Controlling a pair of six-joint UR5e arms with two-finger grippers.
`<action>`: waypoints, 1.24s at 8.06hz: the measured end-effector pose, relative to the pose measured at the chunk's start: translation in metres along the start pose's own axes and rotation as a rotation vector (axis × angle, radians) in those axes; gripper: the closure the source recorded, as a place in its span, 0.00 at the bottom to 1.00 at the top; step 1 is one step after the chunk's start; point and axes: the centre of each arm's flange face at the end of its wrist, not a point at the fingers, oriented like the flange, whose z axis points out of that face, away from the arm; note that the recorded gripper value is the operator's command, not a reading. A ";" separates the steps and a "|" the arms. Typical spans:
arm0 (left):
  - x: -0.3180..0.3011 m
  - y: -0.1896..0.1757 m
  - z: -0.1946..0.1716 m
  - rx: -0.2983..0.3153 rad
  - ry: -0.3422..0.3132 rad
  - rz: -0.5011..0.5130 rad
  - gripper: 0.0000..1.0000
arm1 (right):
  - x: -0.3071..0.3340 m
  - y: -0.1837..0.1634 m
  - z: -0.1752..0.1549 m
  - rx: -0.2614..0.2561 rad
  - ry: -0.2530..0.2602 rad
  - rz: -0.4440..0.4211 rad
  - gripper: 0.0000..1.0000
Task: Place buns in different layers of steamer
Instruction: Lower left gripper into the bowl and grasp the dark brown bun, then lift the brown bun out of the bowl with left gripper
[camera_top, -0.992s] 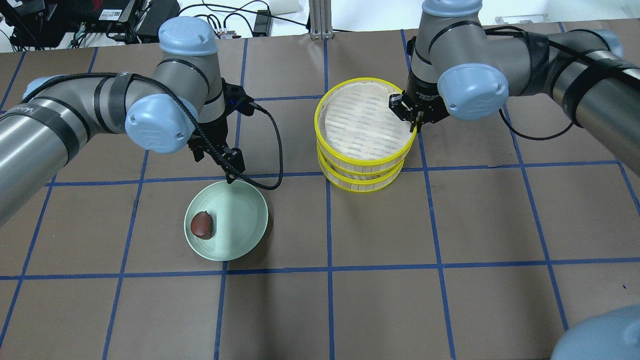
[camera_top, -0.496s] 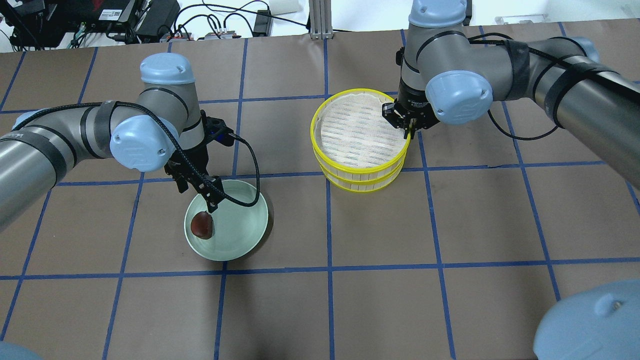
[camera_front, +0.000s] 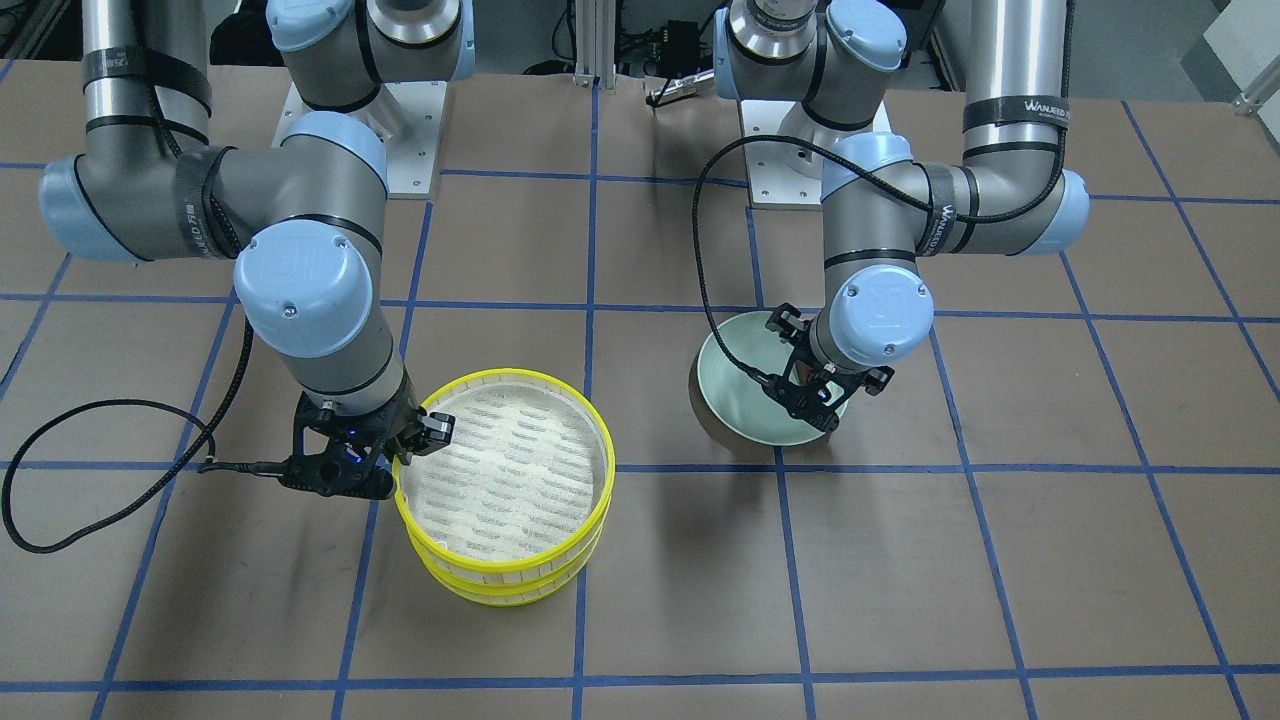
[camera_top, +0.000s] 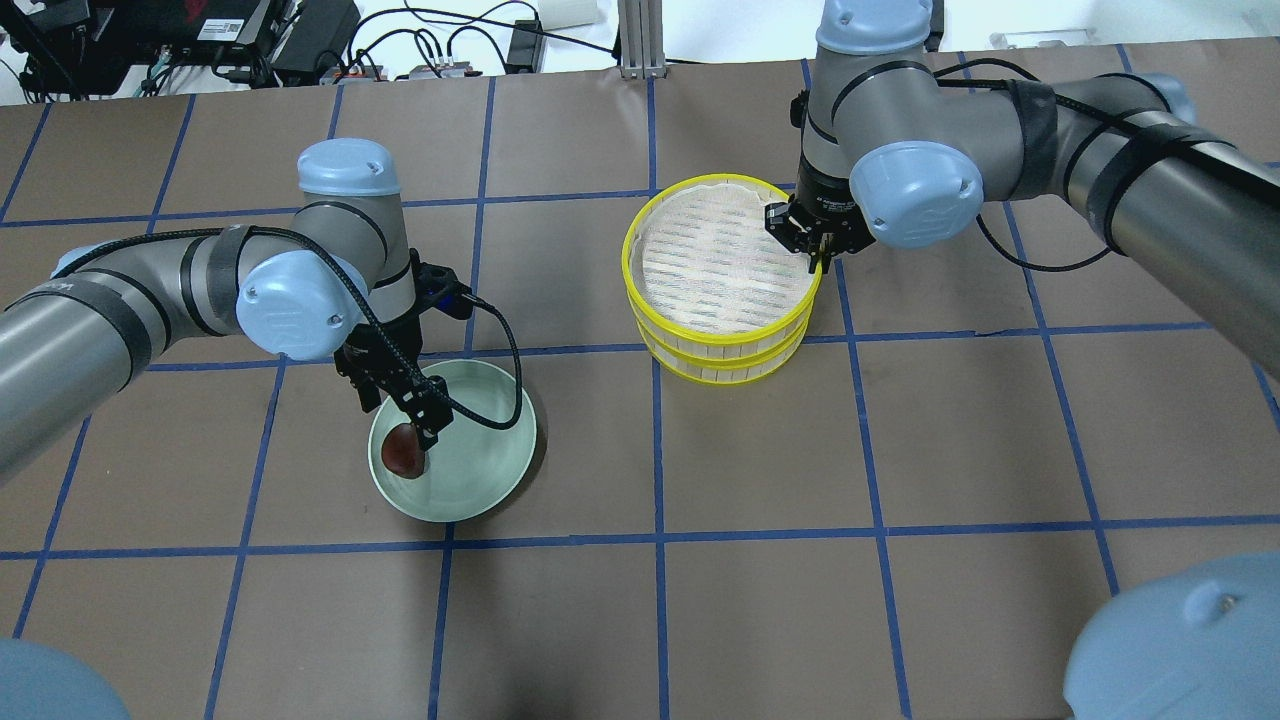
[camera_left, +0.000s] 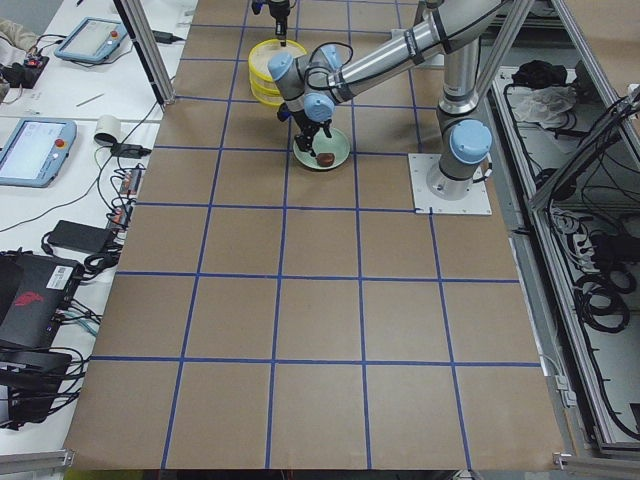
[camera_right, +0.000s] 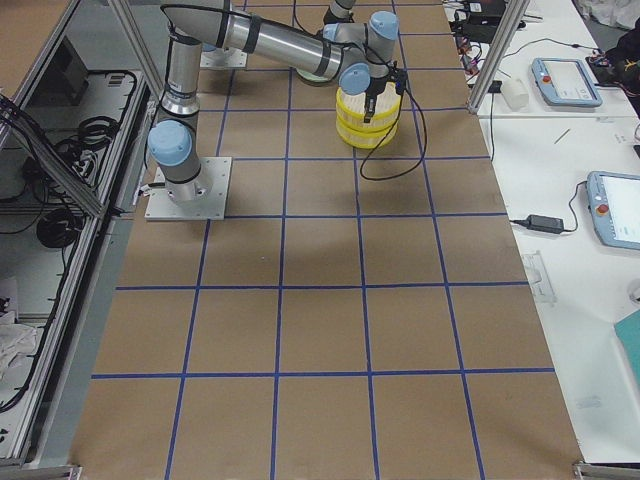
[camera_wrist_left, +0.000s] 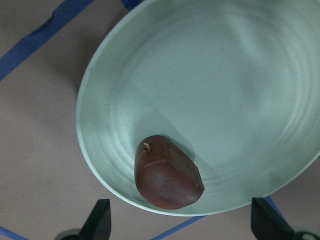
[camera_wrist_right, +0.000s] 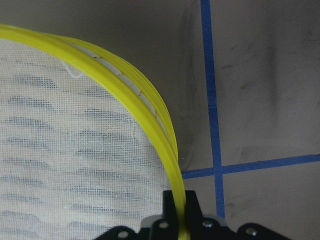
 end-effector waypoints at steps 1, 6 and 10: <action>0.000 -0.001 0.007 -0.012 0.008 0.001 0.02 | 0.000 -0.001 0.000 0.006 -0.001 0.000 1.00; -0.003 -0.013 0.030 -0.044 0.030 0.005 0.48 | 0.005 -0.006 0.008 0.005 0.022 -0.003 0.97; -0.005 -0.017 0.036 -0.053 0.036 0.006 1.00 | 0.004 -0.005 0.009 0.001 0.011 0.011 0.96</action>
